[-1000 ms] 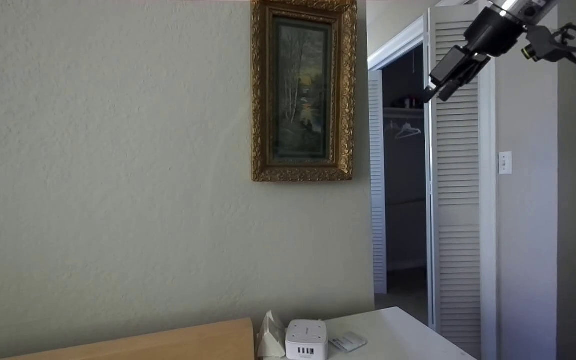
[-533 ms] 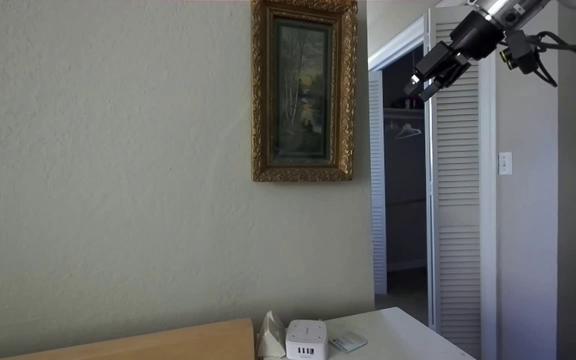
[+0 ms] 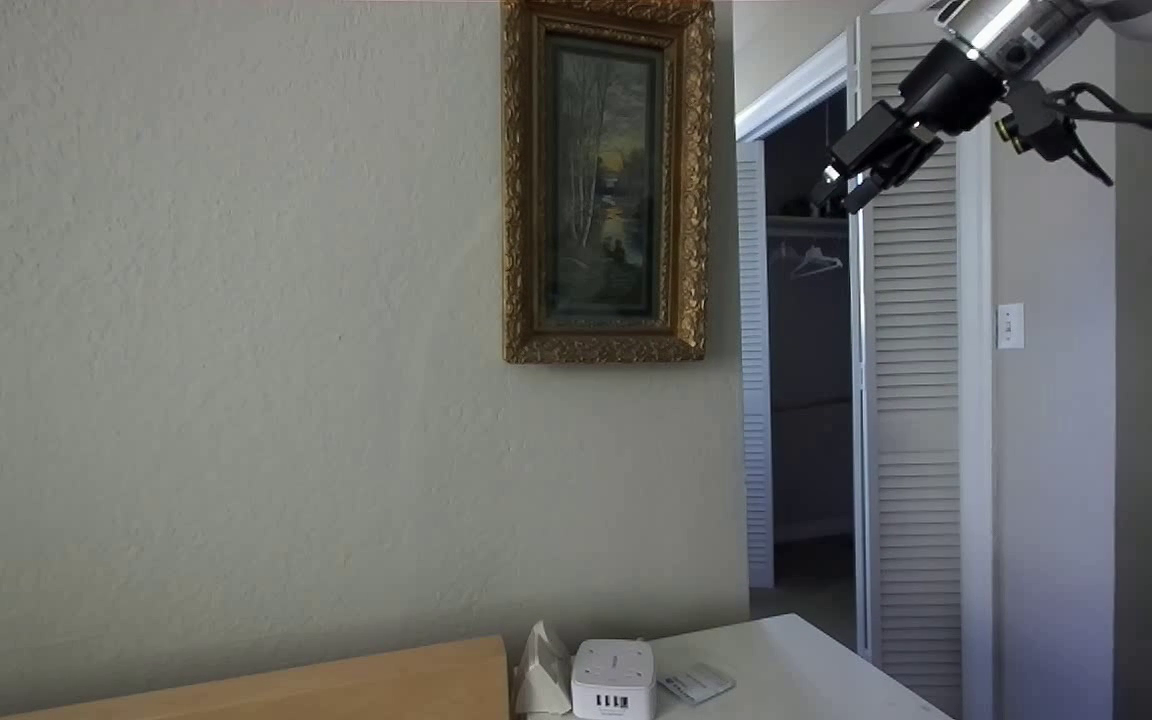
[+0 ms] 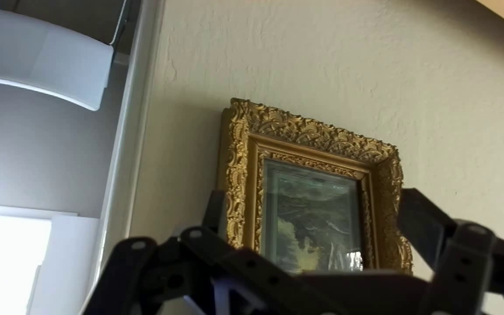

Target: Push the picture frame to the left

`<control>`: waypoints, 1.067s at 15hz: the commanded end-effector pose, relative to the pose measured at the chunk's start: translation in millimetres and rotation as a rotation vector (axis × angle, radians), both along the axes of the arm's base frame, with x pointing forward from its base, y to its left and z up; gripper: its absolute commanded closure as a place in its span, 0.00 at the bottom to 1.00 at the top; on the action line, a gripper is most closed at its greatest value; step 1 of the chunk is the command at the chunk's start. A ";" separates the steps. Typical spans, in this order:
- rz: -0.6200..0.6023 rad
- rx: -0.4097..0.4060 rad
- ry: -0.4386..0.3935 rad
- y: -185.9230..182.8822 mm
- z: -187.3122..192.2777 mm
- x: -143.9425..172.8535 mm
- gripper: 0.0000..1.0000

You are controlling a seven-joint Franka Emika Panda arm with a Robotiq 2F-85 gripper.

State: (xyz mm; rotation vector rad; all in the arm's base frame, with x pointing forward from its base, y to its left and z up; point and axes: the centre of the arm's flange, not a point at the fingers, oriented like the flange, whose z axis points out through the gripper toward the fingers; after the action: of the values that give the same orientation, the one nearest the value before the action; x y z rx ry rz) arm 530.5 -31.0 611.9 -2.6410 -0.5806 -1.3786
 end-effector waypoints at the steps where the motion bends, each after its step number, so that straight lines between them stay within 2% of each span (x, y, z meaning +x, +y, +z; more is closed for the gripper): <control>1: -0.015 -0.013 -0.043 -33.0 -4.6 28.2 0.00; 5: 0.059 0.045 -0.082 -45.3 -2.3 43.6 0.00; 8: 0.063 0.079 -0.114 -43.4 2.2 58.4 0.00; 12: 0.021 0.130 -0.130 -41.9 6.2 78.0 0.00; 16: -0.034 0.161 -0.110 -38.3 -0.5 96.6 0.00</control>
State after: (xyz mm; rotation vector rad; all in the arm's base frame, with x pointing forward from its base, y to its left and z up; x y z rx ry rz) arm 589.1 -67.6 616.9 -2.4626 -0.4612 -1.5245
